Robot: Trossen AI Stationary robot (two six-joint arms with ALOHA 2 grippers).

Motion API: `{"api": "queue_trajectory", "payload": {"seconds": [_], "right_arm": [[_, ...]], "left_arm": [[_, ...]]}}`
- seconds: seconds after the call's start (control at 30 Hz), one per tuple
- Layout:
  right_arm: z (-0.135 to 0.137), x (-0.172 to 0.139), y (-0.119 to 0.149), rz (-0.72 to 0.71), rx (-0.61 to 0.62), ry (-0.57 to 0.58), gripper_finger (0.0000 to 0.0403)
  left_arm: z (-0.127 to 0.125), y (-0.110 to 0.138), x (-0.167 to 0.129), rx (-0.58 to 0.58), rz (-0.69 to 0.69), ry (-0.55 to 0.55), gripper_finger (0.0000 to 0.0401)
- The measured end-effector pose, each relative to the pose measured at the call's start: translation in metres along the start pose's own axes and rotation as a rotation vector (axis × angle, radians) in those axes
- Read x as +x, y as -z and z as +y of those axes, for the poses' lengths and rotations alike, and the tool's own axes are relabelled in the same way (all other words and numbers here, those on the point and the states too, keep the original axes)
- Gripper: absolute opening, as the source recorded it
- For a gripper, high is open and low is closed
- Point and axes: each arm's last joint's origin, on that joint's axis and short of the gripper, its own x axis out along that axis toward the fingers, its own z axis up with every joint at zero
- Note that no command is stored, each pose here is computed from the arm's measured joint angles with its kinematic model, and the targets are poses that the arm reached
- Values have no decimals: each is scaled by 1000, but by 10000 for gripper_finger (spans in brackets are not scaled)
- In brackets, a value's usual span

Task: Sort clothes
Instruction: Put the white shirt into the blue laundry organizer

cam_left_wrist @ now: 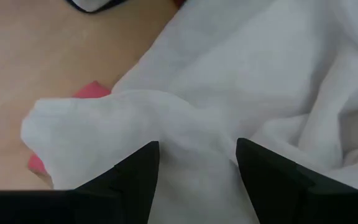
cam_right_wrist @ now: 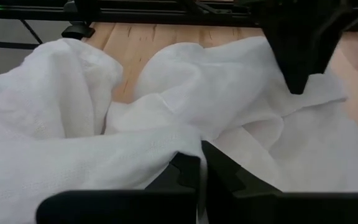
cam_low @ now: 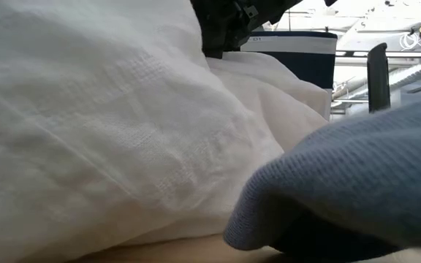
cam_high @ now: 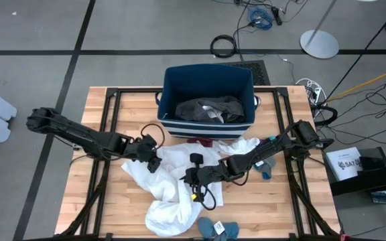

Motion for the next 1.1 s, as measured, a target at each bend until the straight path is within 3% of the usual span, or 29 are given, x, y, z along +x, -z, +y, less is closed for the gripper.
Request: {"api": "queue_trajectory", "payload": {"seconds": [0.23, 0.3, 0.47, 0.5, 0.63, 0.87, 1.1], "right_arm": [[-1, 0, 0, 0, 2, -2, 0], [-2, 0, 0, 0, 3, -1, 0], [-2, 1, 0, -1, 3, 1, 0], [-2, 1, 0, -1, 3, 2, 0], [-7, 2, -2, -9, -11, 14, 0], [-25, 5, -15, -120, -89, 48, 0], [-30, 4, -25, -208, -154, 65, 0]], "left_arm": [[-1, 2, 7, 58, 44, -8, 206], [-1, 2, 8, 65, 46, 1, 174], [-2, 1, 7, 91, 28, 3, 29], [-3, 1, 6, 99, 18, 11, 17], [-11, -8, -3, 115, -58, 89, 9], [-44, -34, -44, 183, -241, 312, 4], [-63, -24, -60, 241, -223, 407, 3]]}}
